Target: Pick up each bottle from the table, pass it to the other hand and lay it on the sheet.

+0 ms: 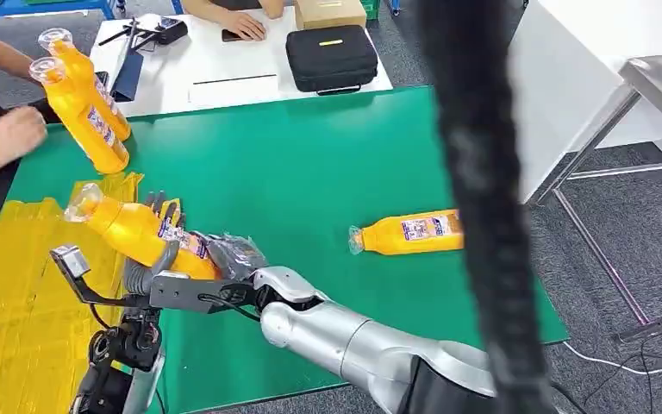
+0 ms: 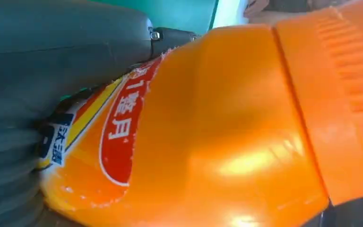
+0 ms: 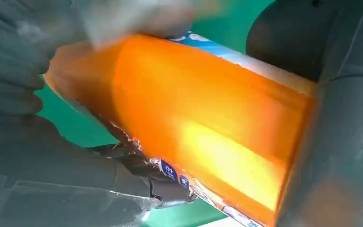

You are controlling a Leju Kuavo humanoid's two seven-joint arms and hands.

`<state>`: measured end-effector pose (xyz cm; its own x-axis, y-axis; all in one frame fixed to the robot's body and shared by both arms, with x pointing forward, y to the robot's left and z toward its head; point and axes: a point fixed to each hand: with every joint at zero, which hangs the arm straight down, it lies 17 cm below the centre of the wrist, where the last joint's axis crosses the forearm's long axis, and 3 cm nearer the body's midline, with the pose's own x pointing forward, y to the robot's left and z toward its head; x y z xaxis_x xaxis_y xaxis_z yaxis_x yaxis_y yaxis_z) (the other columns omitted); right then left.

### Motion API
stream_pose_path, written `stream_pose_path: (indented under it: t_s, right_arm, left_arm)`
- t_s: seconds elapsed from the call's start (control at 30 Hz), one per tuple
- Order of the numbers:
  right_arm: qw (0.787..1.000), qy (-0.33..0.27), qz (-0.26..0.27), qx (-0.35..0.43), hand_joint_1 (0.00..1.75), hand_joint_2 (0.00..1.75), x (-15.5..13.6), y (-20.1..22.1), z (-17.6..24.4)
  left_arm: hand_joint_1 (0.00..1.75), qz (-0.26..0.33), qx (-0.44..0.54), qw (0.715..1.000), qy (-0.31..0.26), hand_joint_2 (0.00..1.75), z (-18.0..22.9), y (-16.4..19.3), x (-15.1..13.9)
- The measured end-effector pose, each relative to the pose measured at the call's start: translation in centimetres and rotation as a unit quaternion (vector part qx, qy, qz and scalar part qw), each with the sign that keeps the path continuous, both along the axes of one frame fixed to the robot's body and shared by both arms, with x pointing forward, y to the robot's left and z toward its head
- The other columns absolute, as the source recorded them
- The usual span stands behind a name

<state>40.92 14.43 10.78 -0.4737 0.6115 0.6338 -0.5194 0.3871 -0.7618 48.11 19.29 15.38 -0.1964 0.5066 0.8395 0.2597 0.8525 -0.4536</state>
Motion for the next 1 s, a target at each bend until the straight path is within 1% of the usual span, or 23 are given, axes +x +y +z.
stream_pose_path:
  t_s: [0.3, 0.33, 0.37, 0.43, 0.5, 0.57, 0.6, 0.67, 0.7, 0.73, 0.77, 0.8, 0.83, 0.87, 0.9, 0.97, 1.0]
  right_arm:
    - [1.0, 0.003, -0.002, 0.002, 1.75, 1.75, 0.2, -0.3, -0.3]
    - [1.0, 0.002, -0.003, 0.001, 0.33, 1.75, 0.3, -0.4, -0.3]
    - [1.0, 0.002, -0.004, 0.001, 0.0, 0.0, 0.4, -0.4, -0.3]
    - [1.0, 0.004, -0.005, 0.002, 0.0, 0.0, 0.4, -0.5, -0.5]
    - [1.0, 0.017, 0.0, 0.013, 0.0, 0.0, 0.2, -0.6, -0.9]
    - [0.999, 0.033, 0.004, 0.04, 0.0, 0.0, 0.4, -0.7, -0.7]
    - [0.998, 0.033, 0.006, 0.062, 0.0, 0.0, 0.8, -0.9, -0.3]
    - [0.994, 0.022, 0.008, 0.102, 0.0, 0.0, 2.0, -1.7, 1.1]
    - [0.993, 0.015, 0.007, 0.12, 0.0, 0.0, 2.6, -2.1, 1.8]
    - [0.991, 0.008, 0.0, 0.131, 0.0, 0.0, 3.4, -3.0, 2.3]
    - [0.991, 0.005, -0.006, 0.137, 0.0, 0.0, 4.3, -4.0, 2.7]
    - [0.99, 0.003, -0.01, 0.14, 0.0, 0.0, 5.1, -5.0, 3.0]
    - [0.99, 0.003, -0.012, 0.144, 0.0, 0.0, 5.6, -5.9, 3.2]
    - [0.988, 0.003, -0.014, 0.153, 0.0, 0.0, 6.1, -6.7, 3.8]
    - [0.987, 0.003, -0.017, 0.163, 0.0, 0.0, 6.5, -7.5, 4.4]
    - [0.98, 0.001, -0.027, 0.199, 0.0, 0.0, 7.6, -9.3, 6.1]
    - [0.976, -0.002, -0.033, 0.214, 0.0, 0.0, 8.1, -10.3, 6.9]
  left_arm:
    - [1.75, 0.002, 0.001, 1.0, 0.0, 1.75, -0.1, 0.3, 0.0]
    - [1.75, 0.001, 0.001, 1.0, 0.0, 1.75, -0.1, 0.2, -0.1]
    - [1.75, 0.001, 0.001, 1.0, 0.0, 1.75, -0.1, 0.3, -0.1]
    - [1.75, 0.002, 0.001, 1.0, -0.003, 1.75, 0.2, 0.2, 0.0]
    - [1.75, 0.017, 0.019, 1.0, -0.005, 1.75, 0.4, 0.7, 0.2]
    - [1.75, 0.054, 0.054, 0.997, -0.008, 1.75, 0.6, 1.8, 0.7]
    - [1.75, 0.087, 0.091, 0.992, -0.016, 1.75, 1.1, 2.7, 1.0]
    - [1.75, 0.177, 0.178, 0.968, -0.023, 1.75, 1.8, 5.4, 1.5]
    - [1.75, 0.234, 0.231, 0.944, -0.031, 1.75, 2.4, 7.4, 1.5]
    - [1.75, 0.292, 0.283, 0.912, -0.044, 1.75, 3.5, 9.4, 1.3]
    - [1.75, 0.342, 0.326, 0.879, -0.059, 1.75, 4.7, 10.8, 0.9]
    - [1.75, 0.392, 0.369, 0.84, -0.075, 1.75, 6.0, 12.4, 0.2]
    - [1.75, 0.425, 0.396, 0.809, -0.088, 1.75, 6.9, 13.4, -0.4]
    - [1.75, 0.451, 0.418, 0.782, -0.1, 1.75, 7.8, 14.2, -0.9]
    - [1.75, 0.465, 0.436, 0.762, -0.111, 1.75, 8.3, 14.5, -1.3]
    - [1.75, 0.476, 0.484, 0.72, -0.142, 1.75, 9.2, 14.3, -1.7]
    - [1.75, 0.477, 0.501, 0.706, -0.152, 1.75, 9.4, 14.3, -1.9]
